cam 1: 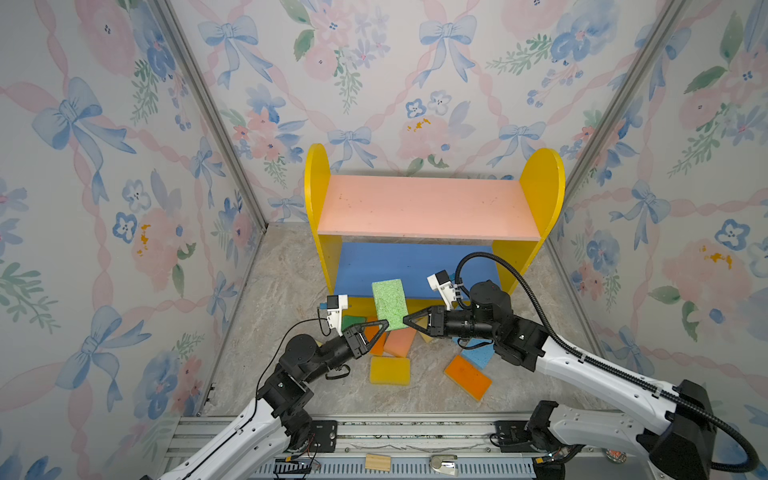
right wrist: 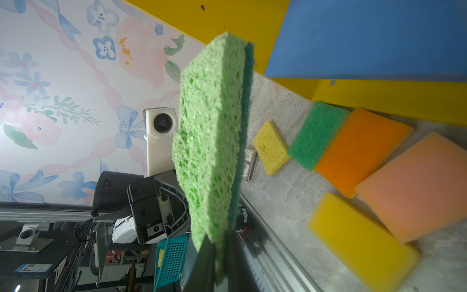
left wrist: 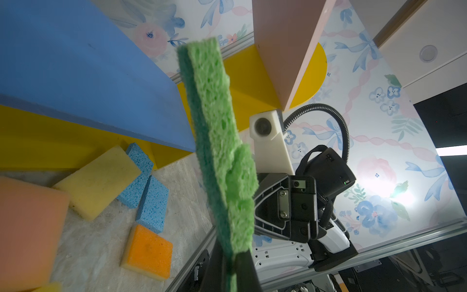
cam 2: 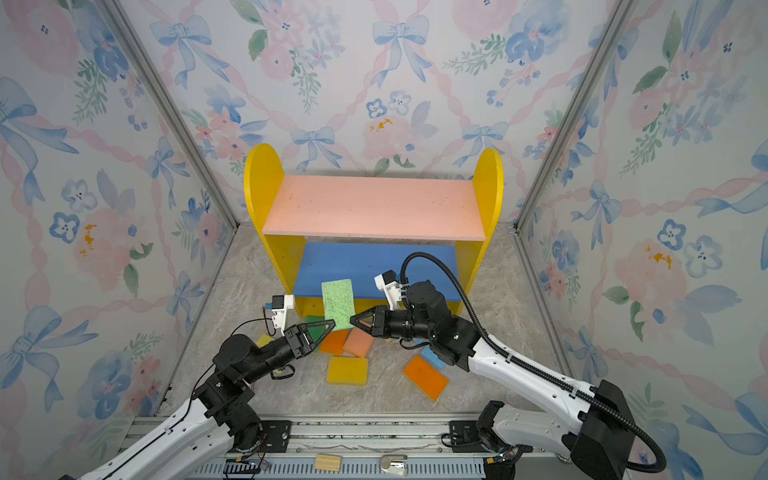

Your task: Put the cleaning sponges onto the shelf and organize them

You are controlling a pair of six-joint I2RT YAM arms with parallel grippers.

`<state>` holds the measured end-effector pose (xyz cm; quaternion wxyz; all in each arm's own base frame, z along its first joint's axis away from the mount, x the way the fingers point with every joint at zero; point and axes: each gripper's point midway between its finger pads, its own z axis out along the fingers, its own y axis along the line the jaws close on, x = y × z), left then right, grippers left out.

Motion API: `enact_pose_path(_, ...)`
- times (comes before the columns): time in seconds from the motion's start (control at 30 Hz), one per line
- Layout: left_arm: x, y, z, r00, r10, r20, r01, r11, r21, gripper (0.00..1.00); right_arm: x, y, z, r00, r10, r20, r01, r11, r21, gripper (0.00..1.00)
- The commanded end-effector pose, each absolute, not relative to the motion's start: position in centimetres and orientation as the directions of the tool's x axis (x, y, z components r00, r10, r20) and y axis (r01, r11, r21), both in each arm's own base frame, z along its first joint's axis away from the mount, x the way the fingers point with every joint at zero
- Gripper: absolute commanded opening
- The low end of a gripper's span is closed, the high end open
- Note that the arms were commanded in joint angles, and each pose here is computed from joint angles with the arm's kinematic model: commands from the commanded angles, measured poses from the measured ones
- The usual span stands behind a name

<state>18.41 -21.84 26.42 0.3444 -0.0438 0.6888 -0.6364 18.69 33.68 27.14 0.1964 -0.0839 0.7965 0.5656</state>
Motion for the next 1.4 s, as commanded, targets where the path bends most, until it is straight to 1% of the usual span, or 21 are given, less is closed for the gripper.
enact_pose_path(0.0, 18.4, -21.5, 25.9, -0.752, -0.468, -0.463, 0.379, 0.268, -0.886, 0.18, 19.1, 33.8, 28.3, -0.888, 0.111, -0.447, -0.382, 0.366, 0.849, 0.08)
enact_pose_path(0.1, 18.6, -20.7, 25.2, -0.735, -0.434, -0.521, 0.370, 0.386, -0.845, 0.59, 20.4, 33.4, 28.0, -0.878, 0.155, -0.452, -0.359, 0.409, 0.839, 0.07)
enact_pose_path(0.13, 18.7, -20.2, 25.1, -0.725, -0.429, -0.538, 0.362, 0.427, -0.828, 0.68, 21.0, 33.3, 27.7, -0.875, 0.168, -0.454, -0.347, 0.436, 0.830, 0.07)
enact_pose_path(0.17, 18.8, -19.7, 25.0, -0.717, -0.430, -0.549, 0.349, 0.460, -0.816, 0.73, 21.5, 33.3, 27.5, -0.872, 0.174, -0.458, -0.339, 0.461, 0.820, 0.07)
enact_pose_path(0.27, 19.3, -16.6, 24.5, -0.653, -0.485, -0.582, 0.257, 0.581, -0.772, 0.80, 23.2, 33.8, 26.9, -0.866, 0.204, -0.457, -0.306, 0.508, 0.806, 0.05)
enact_pose_path(0.33, 19.7, -13.4, 24.3, -0.582, -0.512, -0.632, 0.167, 0.685, -0.709, 0.82, 24.3, 34.8, 26.3, -0.867, 0.227, -0.444, -0.277, 0.520, 0.808, 0.05)
enact_pose_path(0.4, 19.9, -10.3, 23.5, -0.535, -0.491, -0.688, 0.055, 0.792, -0.608, 0.84, 25.2, 35.9, 25.7, -0.867, 0.239, -0.438, -0.261, 0.532, 0.805, 0.04)
enact_pose_path(0.47, 19.9, -7.9, 22.5, -0.515, -0.462, -0.722, -0.046, 0.856, -0.515, 0.87, 26.0, 37.2, 25.0, -0.867, 0.238, -0.438, -0.252, 0.549, 0.797, 0.03)
enact_pose_path(0.5, 19.8, -7.1, 23.8, -0.488, -0.469, -0.736, -0.066, 0.861, -0.505, 0.88, 26.5, 38.0, 24.7, -0.867, 0.233, -0.440, -0.252, 0.556, 0.792, 0.04)
enact_pose_path(0.63, 19.7, -5.2, 25.0, -0.433, -0.482, -0.762, -0.125, 0.869, -0.478, 0.97, 28.0, 40.8, 23.4, -0.880, 0.224, -0.418, -0.239, 0.551, 0.799, 0.03)
enact_pose_path(0.77, 19.7, -4.6, 25.6, -0.414, -0.481, -0.773, -0.141, 0.873, -0.468, 0.98, 29.5, 42.9, 21.6, -0.892, 0.229, -0.388, -0.208, 0.554, 0.806, 0.02)
enact_pose_path(1.03, 20.7, -5.7, 23.3, -0.497, -0.410, -0.765, -0.150, 0.909, -0.390, 0.98, 31.7, 45.6, 20.1, -0.898, 0.257, -0.357, -0.170, 0.546, 0.821, 0.02)
enact_pose_path(1.13, 21.4, -6.4, 22.1, -0.559, -0.355, -0.750, -0.126, 0.930, -0.346, 0.98, 32.4, 46.2, 19.5, -0.899, 0.272, -0.344, -0.153, 0.540, 0.827, 0.02)
enact_pose_path(1.2, 22.0, -6.7, 20.8, -0.607, -0.335, -0.721, -0.125, 0.936, -0.330, 0.98, 32.8, 46.6, 19.3, -0.899, 0.286, -0.333, -0.140, 0.532, 0.835, 0.02)
enact_pose_path(1.37, 23.0, -6.0, 20.2, -0.636, -0.372, -0.676, -0.116, 0.912, -0.394, 0.98, 33.5, 47.3, 19.0, -0.896, 0.295, -0.330, -0.131, 0.535, 0.835, 0.02)
